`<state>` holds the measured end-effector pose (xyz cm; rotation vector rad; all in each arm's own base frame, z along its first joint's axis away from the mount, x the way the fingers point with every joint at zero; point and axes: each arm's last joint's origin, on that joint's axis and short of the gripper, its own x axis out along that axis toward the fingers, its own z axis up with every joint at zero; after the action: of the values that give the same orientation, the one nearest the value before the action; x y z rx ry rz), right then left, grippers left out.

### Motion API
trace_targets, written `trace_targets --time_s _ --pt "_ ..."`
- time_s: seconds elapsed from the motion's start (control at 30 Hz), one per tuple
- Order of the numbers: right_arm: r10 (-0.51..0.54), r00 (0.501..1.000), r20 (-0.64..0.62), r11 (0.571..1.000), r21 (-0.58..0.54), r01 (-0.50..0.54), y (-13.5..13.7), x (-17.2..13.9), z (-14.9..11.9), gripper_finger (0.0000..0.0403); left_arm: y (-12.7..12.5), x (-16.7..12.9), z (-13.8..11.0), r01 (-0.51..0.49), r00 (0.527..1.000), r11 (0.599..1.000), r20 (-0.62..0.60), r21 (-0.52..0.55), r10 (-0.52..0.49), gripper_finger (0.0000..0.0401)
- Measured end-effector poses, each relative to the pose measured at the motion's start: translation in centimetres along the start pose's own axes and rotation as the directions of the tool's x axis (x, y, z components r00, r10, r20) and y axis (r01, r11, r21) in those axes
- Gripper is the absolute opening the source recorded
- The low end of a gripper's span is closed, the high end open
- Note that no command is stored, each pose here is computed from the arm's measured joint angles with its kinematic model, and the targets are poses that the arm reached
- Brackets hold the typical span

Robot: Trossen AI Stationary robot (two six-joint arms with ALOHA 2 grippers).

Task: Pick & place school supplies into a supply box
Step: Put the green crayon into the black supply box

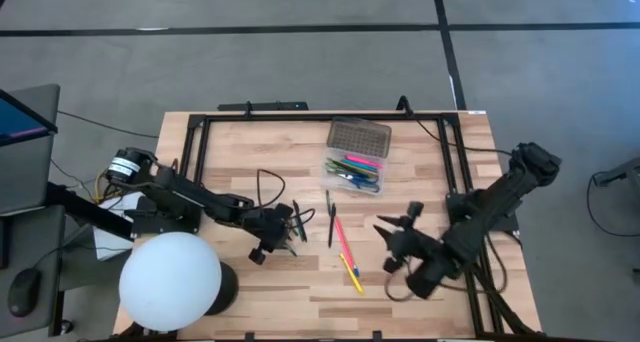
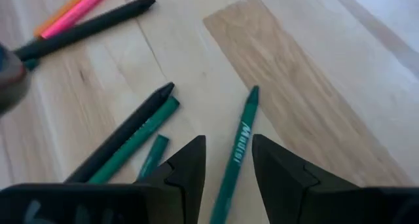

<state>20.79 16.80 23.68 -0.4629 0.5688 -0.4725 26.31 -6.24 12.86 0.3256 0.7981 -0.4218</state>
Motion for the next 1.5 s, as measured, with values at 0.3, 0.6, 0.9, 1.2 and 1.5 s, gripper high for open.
trace_targets --time_s 0.3,0.6,0.9,1.2,1.5 --pt "0.006 0.990 0.143 1.000 0.003 -0.007 1.6 -3.3 -3.3 0.0111 0.1 0.7 -0.5 0.051 0.999 0.998 -0.012 -0.021 -0.051 0.0093" --pt "-0.005 0.983 0.185 1.000 0.003 0.004 1.7 -3.9 -3.4 0.0111 0.8 1.1 -1.1 0.010 0.999 0.997 -0.044 -0.079 -0.013 0.0082" --pt "-0.006 0.983 0.183 1.000 0.019 0.003 1.8 -3.8 -3.3 0.0111 1.2 1.1 -1.6 0.002 0.996 0.973 -0.084 -0.232 -0.022 0.0081" --pt "-0.005 0.983 0.184 1.000 0.023 0.001 1.8 -3.8 -3.3 0.0110 1.0 0.9 -1.9 0.000 0.984 0.964 -0.170 -0.267 -0.047 0.0034" --pt "0.017 0.986 0.169 0.999 0.025 -0.021 1.9 -3.8 -3.3 0.0110 1.3 0.1 -0.5 -0.019 0.940 0.949 -0.328 -0.315 -0.090 0.0020"
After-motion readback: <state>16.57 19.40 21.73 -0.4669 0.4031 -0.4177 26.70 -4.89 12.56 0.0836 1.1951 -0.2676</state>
